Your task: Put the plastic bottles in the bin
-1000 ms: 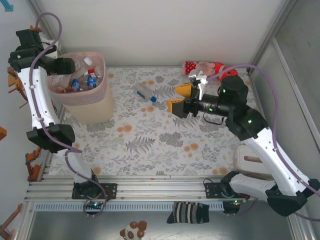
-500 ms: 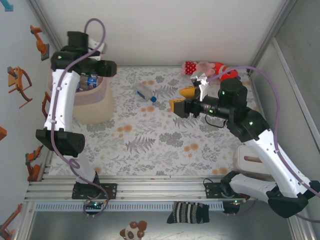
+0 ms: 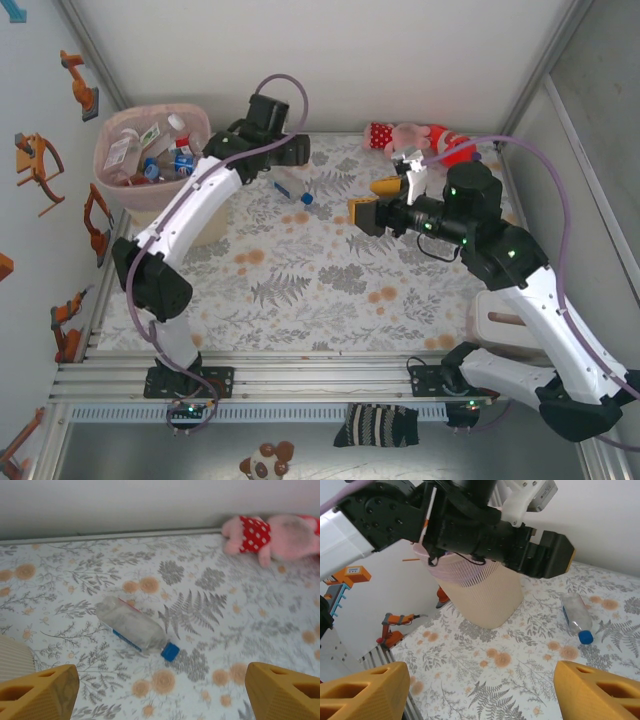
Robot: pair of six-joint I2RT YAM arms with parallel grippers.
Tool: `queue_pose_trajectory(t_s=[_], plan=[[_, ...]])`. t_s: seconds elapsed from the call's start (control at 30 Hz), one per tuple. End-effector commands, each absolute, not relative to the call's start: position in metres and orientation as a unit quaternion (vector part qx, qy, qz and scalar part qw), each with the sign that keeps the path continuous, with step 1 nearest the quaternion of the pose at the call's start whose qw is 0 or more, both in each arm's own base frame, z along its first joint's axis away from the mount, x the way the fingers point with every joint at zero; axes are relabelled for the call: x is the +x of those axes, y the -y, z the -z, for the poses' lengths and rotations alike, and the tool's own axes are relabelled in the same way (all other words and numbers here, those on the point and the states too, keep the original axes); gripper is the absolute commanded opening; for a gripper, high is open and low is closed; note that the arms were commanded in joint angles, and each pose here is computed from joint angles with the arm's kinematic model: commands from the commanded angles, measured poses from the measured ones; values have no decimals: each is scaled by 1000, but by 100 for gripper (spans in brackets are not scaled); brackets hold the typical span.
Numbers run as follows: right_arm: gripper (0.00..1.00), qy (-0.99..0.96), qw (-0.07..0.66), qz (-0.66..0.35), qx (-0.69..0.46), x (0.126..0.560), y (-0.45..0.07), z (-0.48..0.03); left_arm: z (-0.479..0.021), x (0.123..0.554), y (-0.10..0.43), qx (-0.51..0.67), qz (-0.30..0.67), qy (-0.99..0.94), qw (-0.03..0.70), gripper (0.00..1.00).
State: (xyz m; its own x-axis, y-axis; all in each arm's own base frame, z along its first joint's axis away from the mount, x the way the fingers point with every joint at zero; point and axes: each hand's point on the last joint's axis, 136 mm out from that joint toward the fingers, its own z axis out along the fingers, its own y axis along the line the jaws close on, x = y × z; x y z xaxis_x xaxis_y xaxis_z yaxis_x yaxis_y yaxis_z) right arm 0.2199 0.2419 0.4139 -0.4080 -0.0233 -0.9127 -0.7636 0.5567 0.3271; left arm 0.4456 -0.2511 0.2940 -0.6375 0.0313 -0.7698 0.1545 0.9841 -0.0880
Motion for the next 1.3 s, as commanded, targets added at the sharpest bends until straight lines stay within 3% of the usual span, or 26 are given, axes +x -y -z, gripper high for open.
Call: queue_pose_trajectory(t_s=[0.0, 0.4, 0.77, 1.07, 1.27], plan=[[75, -744, 483, -387, -251, 220, -235, -420, -271, 476, 238, -74, 40, -890, 447, 86], [74, -748, 482, -386, -245, 217, -232, -421, -149, 516, 246, -204, 23, -913, 351, 93], [74, -751, 486, -376, -241, 213, -224, -421, -80, 536, 249, -260, 36, -919, 293, 95], [74, -753, 489, -372, -236, 209, -219, -420, -48, 533, 248, -260, 19, -931, 256, 88], [74, -746, 496, -378, -234, 207, -217, -426, -48, 532, 250, -254, 23, -934, 251, 76]])
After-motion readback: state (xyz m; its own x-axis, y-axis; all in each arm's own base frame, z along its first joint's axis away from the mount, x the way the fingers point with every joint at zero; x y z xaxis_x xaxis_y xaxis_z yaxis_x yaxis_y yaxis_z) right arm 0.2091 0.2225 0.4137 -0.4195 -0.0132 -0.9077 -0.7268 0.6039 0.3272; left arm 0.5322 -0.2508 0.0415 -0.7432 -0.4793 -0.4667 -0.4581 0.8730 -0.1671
